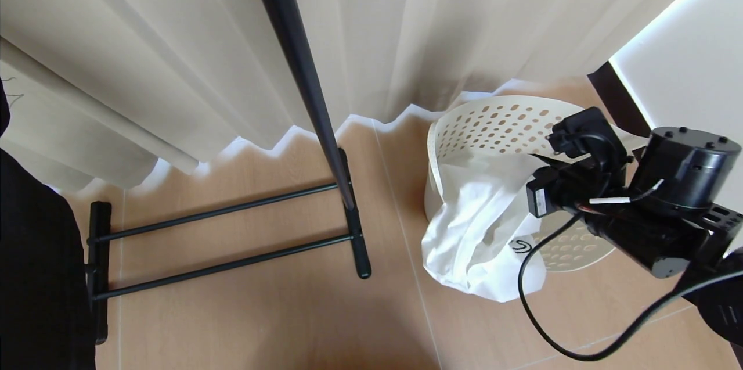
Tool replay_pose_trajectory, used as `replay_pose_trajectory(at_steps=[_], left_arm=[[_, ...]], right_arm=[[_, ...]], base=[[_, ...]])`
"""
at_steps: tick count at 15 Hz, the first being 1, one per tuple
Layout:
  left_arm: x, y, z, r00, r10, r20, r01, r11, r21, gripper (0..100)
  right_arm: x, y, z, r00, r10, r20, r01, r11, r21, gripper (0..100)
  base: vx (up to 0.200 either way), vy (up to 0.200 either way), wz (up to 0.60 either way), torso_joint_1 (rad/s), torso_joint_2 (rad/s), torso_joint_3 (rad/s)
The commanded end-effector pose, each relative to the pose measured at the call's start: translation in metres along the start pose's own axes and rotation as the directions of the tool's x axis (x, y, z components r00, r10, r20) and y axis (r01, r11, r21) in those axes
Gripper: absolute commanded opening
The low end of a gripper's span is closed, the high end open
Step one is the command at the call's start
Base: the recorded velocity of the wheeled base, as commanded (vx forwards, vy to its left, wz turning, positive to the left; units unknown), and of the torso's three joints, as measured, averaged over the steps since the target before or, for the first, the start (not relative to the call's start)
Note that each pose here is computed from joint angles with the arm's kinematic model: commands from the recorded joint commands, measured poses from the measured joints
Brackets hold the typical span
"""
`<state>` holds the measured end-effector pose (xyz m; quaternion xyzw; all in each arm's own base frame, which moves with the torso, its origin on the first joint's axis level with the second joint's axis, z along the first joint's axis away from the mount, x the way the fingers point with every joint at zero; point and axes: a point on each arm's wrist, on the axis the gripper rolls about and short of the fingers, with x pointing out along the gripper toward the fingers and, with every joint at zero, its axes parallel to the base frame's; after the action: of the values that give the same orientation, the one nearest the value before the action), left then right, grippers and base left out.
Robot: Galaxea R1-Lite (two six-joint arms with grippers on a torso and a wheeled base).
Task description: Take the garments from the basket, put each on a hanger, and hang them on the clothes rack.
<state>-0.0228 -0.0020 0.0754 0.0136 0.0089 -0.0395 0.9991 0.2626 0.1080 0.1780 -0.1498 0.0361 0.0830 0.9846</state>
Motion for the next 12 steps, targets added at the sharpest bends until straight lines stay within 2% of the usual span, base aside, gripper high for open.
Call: replay_pose_trajectory(at_steps=[1, 6, 12], left_arm=[[0.000, 0.000, 0.000, 1.000, 0.001, 0.001, -0.001, 1.000, 0.000, 100], [0.000, 0.000, 0.000, 1.000, 0.001, 0.001, -0.001, 1.000, 0.000, 100], [0.000, 0.000, 0.000, 1.000, 0.001, 0.001, -0.001, 1.000, 0.000, 100]], right_arm=[[-0.036, 0.000, 0.023, 0.994, 0.029, 0.103, -0.031, 0.999, 0.017, 0], [-0.066, 0.002, 0.046, 0.974, 0.069, 0.214, -0.078, 0.996, 0.034, 0], [-0.064, 0.003, 0.045, 0.975, 0.071, 0.212, -0.080, 0.996, 0.034, 0]], base=[[0.000, 0.000, 0.00, 0.000, 0.00, 0.000], [0.000, 0.000, 0.00, 0.000, 0.00, 0.000], [0.000, 0.000, 0.00, 0.001, 0.00, 0.130]])
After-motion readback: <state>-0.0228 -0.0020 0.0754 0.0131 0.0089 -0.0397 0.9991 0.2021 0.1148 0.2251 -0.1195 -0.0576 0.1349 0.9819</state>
